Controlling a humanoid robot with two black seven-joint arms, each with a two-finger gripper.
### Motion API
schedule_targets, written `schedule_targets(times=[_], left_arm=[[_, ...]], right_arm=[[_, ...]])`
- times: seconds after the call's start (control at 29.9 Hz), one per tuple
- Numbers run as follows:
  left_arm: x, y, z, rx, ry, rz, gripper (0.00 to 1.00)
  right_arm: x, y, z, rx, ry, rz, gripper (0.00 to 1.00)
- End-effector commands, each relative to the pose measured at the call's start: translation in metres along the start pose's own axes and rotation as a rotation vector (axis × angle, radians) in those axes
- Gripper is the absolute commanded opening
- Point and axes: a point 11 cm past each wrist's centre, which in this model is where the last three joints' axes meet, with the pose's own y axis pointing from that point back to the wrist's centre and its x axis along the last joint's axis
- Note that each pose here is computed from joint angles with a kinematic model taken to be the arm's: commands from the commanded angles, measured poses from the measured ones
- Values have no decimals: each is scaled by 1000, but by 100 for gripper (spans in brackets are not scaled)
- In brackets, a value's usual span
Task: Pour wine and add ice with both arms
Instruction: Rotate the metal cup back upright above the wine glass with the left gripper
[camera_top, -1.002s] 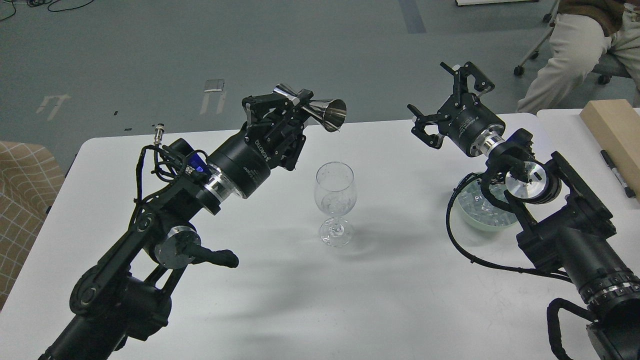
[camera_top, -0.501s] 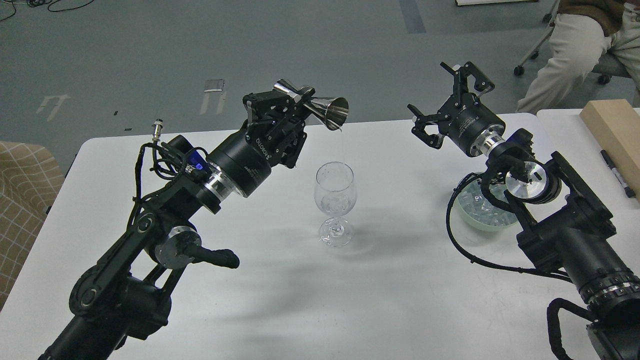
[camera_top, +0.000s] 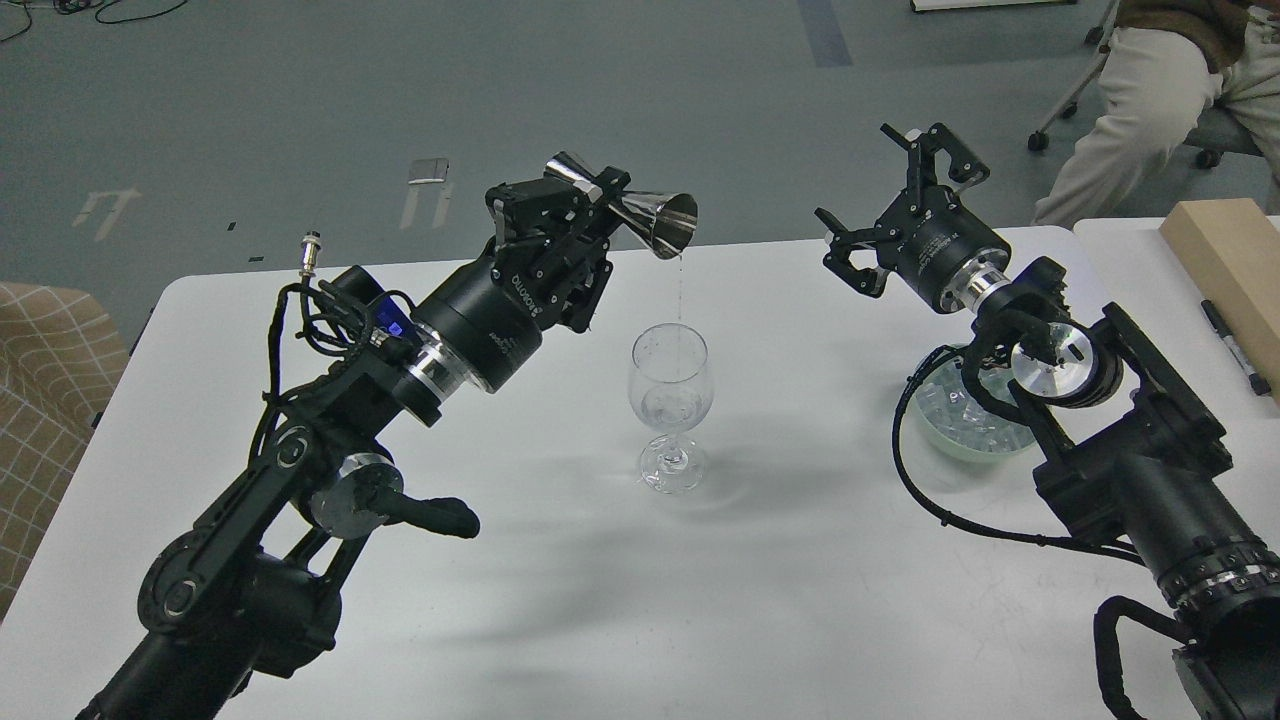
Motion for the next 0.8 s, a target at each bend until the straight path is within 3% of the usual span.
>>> schedule_targets(times=[0.0, 0.77], left_arm=[[-1, 0, 1, -9, -17, -2, 1], [-8, 0, 9, -34, -121, -20, 1]], right_arm=[[0, 0, 0, -1, 0, 0, 100], [-1, 0, 1, -2, 0, -3, 100]])
